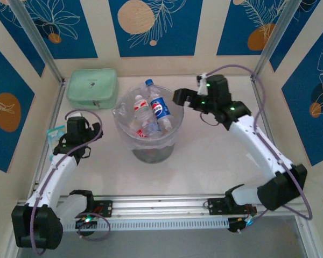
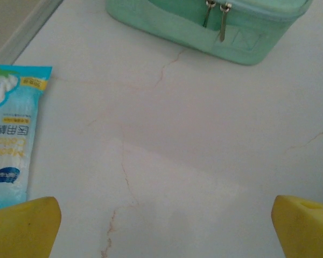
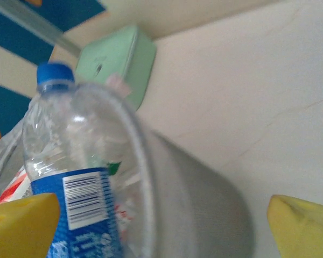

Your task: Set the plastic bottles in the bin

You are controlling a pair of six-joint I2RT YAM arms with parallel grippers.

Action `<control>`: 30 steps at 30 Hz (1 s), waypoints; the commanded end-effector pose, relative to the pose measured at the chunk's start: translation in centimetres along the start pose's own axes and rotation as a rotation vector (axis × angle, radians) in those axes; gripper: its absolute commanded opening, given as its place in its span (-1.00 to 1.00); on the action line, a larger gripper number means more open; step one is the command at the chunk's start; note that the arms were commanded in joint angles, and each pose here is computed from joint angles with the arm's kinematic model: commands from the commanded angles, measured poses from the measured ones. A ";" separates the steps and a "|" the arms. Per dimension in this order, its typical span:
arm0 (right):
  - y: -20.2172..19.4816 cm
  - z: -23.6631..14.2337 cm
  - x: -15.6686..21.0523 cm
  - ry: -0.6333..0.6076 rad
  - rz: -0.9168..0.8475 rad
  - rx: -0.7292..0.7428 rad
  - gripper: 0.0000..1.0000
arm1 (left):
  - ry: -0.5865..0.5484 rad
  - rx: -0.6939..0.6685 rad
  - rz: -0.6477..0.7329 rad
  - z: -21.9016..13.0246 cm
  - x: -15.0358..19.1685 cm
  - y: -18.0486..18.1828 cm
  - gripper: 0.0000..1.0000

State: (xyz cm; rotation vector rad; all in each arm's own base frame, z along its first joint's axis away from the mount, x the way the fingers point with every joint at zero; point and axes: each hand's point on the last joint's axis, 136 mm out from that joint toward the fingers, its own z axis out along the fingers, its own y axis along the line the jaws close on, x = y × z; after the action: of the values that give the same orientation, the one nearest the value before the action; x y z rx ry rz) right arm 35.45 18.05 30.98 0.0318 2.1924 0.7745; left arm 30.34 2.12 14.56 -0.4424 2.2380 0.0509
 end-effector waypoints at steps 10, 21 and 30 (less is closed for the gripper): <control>-16.4 -4.2 3.6 -0.158 -0.304 0.518 0.98 | -0.157 -0.009 0.122 3.6 -0.2 0.3 1.00; -24.5 0.0 6.4 -0.225 -0.174 0.584 0.98 | -0.290 -0.024 0.202 7.4 -1.4 -0.4 1.00; -26.1 3.6 5.5 -0.320 -0.258 0.560 0.98 | -0.304 0.029 0.248 10.0 -2.5 -2.9 1.00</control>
State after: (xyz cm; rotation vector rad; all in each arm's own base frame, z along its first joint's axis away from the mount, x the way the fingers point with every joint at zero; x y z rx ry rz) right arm 37.27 0.11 7.68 0.1609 2.1666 -0.0013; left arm 38.23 2.63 7.90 -0.1752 2.0630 0.2154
